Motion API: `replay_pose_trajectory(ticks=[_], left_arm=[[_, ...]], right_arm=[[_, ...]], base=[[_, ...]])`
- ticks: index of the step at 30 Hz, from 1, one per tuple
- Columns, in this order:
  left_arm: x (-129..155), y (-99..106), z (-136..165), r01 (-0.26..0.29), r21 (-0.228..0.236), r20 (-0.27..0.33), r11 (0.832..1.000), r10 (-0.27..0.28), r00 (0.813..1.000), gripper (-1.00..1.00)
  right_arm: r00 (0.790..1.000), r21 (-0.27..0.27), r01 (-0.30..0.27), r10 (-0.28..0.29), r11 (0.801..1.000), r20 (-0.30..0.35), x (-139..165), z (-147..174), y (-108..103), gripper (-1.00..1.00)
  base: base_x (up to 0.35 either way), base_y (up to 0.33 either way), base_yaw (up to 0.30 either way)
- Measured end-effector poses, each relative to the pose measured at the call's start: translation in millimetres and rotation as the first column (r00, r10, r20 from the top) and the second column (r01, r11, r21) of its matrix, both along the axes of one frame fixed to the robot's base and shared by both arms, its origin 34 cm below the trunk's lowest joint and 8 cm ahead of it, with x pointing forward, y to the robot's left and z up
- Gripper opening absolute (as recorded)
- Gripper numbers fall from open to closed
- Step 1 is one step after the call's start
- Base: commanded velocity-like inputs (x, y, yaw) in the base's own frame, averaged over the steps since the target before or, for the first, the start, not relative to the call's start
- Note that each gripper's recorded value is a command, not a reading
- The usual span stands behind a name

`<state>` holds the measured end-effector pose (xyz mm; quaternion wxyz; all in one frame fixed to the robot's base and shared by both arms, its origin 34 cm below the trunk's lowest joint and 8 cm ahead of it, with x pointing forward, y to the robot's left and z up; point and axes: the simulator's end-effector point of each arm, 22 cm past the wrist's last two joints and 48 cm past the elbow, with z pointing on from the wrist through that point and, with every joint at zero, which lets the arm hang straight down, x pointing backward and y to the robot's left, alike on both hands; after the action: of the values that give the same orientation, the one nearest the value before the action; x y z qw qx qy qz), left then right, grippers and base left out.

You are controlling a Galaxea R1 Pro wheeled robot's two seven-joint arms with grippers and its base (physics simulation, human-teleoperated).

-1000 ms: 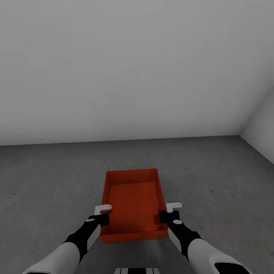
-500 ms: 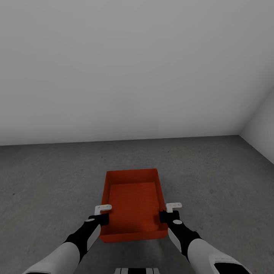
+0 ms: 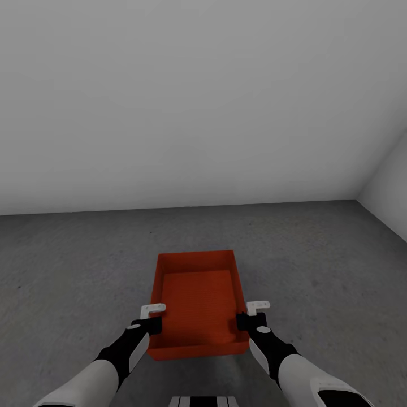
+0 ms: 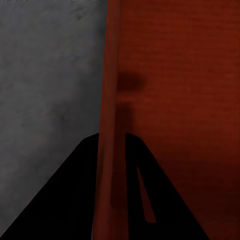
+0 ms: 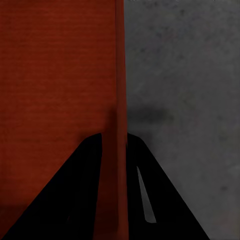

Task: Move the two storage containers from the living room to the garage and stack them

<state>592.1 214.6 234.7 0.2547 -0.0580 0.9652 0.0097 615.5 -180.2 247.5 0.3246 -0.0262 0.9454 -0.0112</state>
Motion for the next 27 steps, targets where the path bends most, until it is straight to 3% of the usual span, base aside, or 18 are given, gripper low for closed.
replay_pose_trajectory(ticks=[22,23,24,25,27], left_arm=[[1.2,0.1,0.7,0.002,0.001,0.005,1.000,-0.002,1.000,-1.00],[1.3,0.1,0.8,0.001,0.001,0.005,1.000,-0.001,1.000,1.00],[10.4,8.9,6.9,-0.028,0.016,0.040,0.999,0.027,0.999,1.00],[9.5,19.5,6.2,-0.028,0.038,0.036,0.999,0.027,0.999,1.00],[7.4,19.9,4.8,-0.028,0.039,0.029,0.999,0.027,0.999,1.00]], right_arm=[[1.000,0.001,0.001,-0.001,1.000,0.004,0.6,0.5,0.1,-1.00],[1.000,0.001,0.001,-0.001,1.000,0.005,0.7,0.6,0.1,-1.00],[1.000,0.012,0.013,-0.013,1.000,-0.002,-1.4,-0.9,0.3,1.00],[1.000,0.012,-0.002,0.002,1.000,-0.001,-1.5,-0.9,2.8,1.00],[1.000,0.011,-0.002,0.002,1.000,-0.002,-2.0,-1.2,2.8,1.00]], base=[[0.000,0.000,0.000],[0.000,0.000,0.000],[0.000,0.000,0.000],[0.000,0.000,0.000],[0.000,0.000,0.000]])
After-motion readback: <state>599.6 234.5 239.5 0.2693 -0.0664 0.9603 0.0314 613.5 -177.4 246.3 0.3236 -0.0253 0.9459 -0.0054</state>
